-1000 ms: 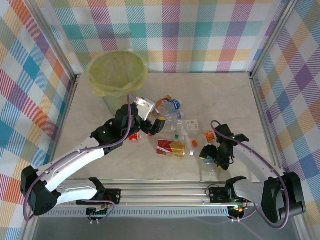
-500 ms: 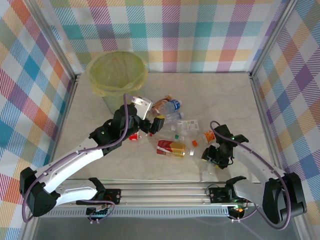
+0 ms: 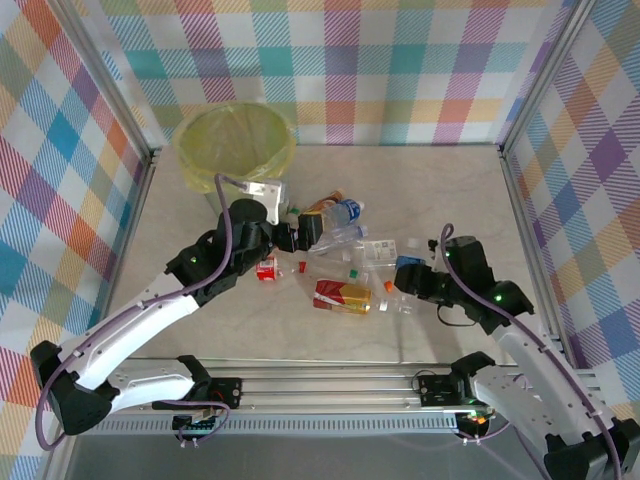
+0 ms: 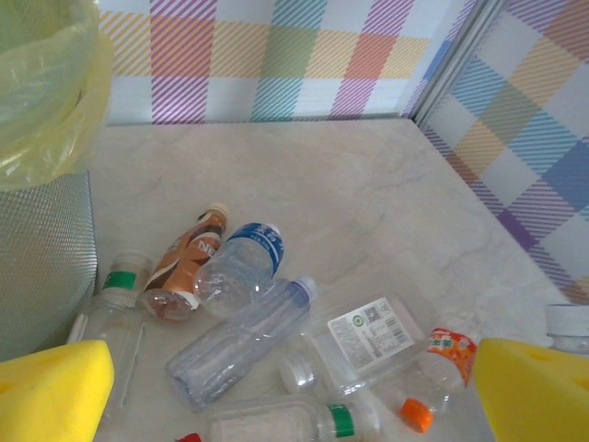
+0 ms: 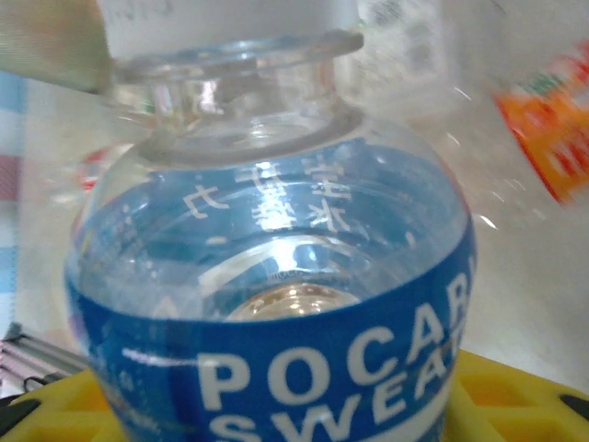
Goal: Put the plastic bottles in the bin
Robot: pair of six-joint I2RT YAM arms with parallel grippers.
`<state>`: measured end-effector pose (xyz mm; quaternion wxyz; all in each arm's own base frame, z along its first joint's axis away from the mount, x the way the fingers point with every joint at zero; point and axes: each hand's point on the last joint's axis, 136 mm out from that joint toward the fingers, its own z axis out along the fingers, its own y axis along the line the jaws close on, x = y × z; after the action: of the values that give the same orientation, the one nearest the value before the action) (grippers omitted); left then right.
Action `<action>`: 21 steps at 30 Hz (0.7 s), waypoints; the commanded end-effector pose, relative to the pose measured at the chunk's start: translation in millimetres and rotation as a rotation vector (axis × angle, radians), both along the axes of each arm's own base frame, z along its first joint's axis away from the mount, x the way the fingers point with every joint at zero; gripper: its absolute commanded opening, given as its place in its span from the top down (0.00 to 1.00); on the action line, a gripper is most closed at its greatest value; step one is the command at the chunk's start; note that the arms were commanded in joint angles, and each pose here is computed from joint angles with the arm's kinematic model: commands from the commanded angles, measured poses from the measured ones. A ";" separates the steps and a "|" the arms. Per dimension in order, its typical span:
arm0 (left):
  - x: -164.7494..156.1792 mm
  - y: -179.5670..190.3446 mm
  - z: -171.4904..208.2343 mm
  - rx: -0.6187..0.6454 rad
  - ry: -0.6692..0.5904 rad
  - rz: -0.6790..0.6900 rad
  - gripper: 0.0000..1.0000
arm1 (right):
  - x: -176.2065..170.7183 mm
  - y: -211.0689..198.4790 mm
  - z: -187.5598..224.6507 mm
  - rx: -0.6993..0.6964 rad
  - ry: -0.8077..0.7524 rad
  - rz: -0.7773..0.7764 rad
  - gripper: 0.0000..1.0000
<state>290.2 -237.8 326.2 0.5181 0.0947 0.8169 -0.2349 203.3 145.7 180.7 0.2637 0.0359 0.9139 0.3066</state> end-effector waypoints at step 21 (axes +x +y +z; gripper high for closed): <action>-5.3 -81.9 69.4 -0.246 0.071 -0.491 0.09 | 37.5 130.6 148.9 0.181 -0.695 0.496 0.54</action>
<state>289.1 -308.6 363.7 0.4085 0.1883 0.7919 -0.4129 242.0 265.4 295.5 0.4355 -0.2377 0.7635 0.4134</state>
